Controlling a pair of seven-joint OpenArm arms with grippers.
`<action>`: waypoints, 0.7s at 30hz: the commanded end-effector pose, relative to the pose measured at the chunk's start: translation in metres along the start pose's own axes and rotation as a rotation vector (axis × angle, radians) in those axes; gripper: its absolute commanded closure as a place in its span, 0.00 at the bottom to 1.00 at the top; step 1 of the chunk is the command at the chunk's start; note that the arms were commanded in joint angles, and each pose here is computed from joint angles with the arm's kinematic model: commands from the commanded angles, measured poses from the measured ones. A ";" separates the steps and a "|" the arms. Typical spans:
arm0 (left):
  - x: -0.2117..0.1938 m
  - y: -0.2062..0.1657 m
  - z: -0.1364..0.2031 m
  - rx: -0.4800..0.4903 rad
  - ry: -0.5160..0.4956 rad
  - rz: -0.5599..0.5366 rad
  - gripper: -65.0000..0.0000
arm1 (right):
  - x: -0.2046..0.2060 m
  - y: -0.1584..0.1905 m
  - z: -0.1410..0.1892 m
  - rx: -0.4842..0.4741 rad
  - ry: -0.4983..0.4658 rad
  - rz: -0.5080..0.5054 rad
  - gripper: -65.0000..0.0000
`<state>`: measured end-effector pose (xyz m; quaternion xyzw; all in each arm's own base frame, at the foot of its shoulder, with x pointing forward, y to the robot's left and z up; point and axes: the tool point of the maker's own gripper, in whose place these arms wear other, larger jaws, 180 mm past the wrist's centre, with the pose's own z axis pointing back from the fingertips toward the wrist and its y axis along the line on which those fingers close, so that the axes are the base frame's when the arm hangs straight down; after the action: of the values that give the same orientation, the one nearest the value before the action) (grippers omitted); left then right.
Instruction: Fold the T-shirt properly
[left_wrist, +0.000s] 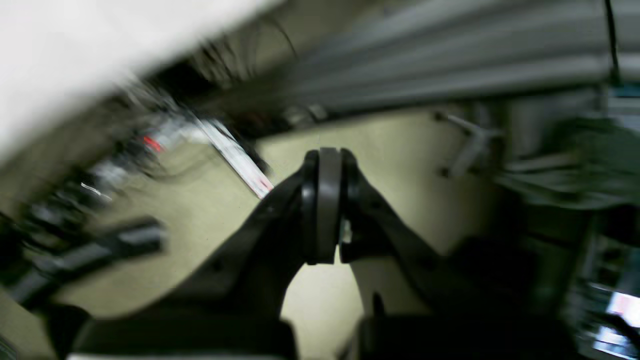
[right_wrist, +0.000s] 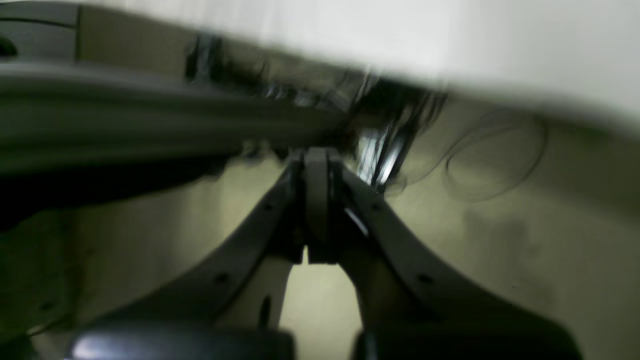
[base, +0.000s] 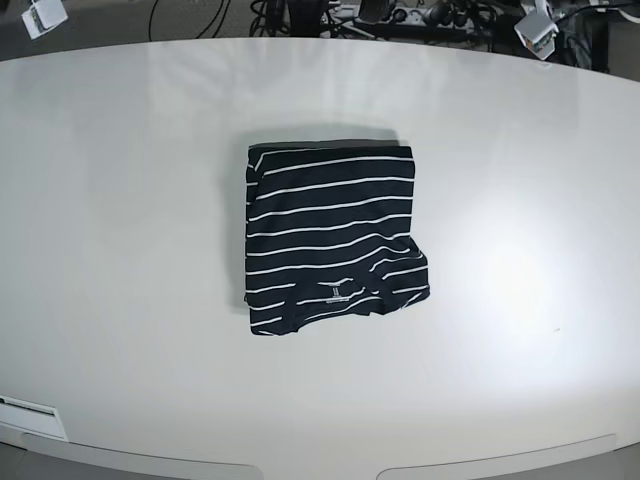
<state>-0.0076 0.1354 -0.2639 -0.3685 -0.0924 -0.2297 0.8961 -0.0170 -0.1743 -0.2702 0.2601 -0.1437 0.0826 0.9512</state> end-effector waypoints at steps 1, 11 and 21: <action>-0.008 -0.010 0.001 -0.023 0.017 0.016 1.00 | -0.005 0.007 0.004 0.013 0.016 -0.010 1.00; -0.083 0.030 -0.039 0.050 0.037 0.350 1.00 | -0.067 -0.029 -0.037 0.047 0.042 -0.302 1.00; -0.154 0.128 -0.130 0.211 0.139 0.468 1.00 | -0.121 -0.081 -0.146 -0.017 0.178 -0.187 1.00</action>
<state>-0.0775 0.1751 -0.4922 -0.2654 0.0287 -0.0327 0.9631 -0.0757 -0.1767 -0.4730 0.2507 -0.0353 0.0151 0.9673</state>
